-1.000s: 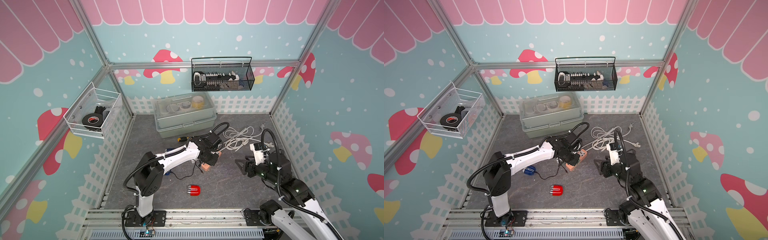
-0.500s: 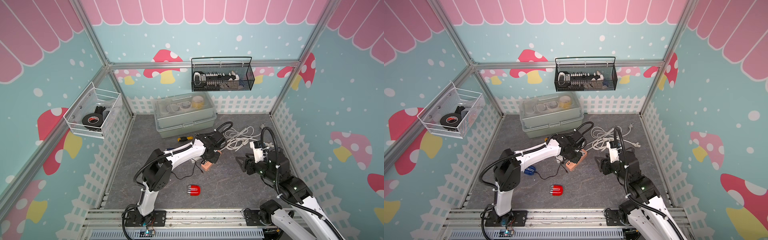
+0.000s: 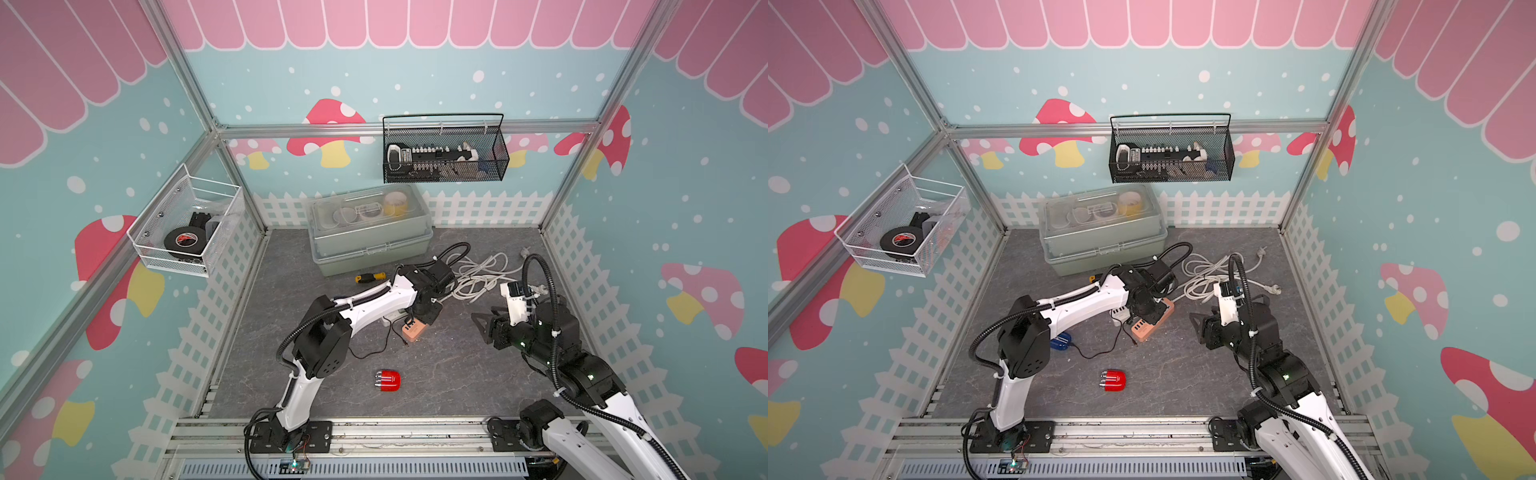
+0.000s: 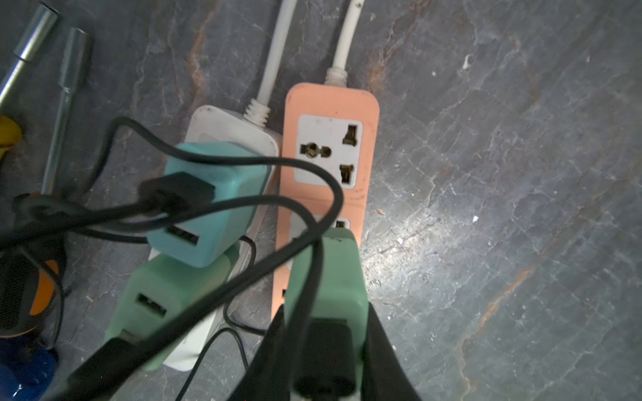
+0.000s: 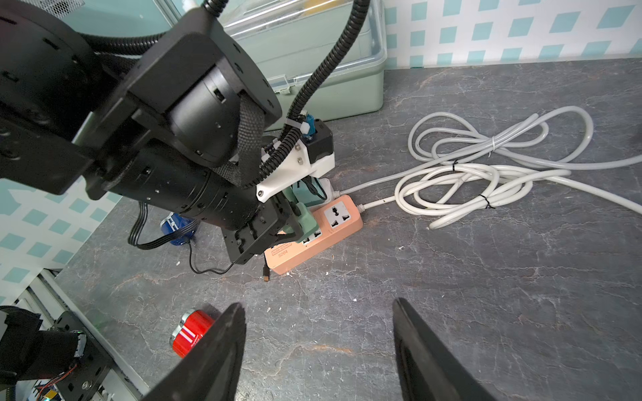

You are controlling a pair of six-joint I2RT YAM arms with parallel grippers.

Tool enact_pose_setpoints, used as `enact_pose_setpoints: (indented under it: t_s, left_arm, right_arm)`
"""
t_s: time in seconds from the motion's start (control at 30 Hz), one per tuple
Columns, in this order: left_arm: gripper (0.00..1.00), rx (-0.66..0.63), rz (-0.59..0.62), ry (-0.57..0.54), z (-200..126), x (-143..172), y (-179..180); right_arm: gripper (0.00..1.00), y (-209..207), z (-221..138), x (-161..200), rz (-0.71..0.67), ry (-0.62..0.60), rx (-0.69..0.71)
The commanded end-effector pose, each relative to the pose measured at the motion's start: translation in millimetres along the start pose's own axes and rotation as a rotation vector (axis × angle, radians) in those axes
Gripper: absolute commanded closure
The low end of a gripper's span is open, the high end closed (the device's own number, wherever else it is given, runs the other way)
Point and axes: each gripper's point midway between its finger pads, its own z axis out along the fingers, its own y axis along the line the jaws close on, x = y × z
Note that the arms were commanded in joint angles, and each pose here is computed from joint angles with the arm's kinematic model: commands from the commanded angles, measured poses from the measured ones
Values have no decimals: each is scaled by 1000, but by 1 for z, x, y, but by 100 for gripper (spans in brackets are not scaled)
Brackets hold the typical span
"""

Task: Charge the electric shaver
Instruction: Insert the plug into the socket.

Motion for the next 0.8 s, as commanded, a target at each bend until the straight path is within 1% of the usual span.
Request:
enact_pose_setpoints:
  t_s: [0.0,0.2,0.27,0.37,0.6,0.7,0.77]
  left_arm:
    - [100,12,59,67,8,13,-6]
    - [100,22,72,88,14,12,-9]
    - [100,1,76,113,17,15,-4]
    - [100,11,72,164,23,21,-3]
    - [100,-9,73,198,32,25,1]
    - [100,27,55,216,33,28,-6]
    - [100,74,26,229,31,30,-18]
  right_arm:
    - [34,1,-4,-6,-11,-24,5]
    - [34,0,-1,-5,6,-18,5]
    - [34,1,0,-4,6,-17,3]
    - [34,1,-1,-4,2,-18,0]
    - [34,2,-2,-5,5,-19,-4]
    - [34,2,-1,-4,7,-16,-2]
    - [34,1,-2,-4,4,-17,1]
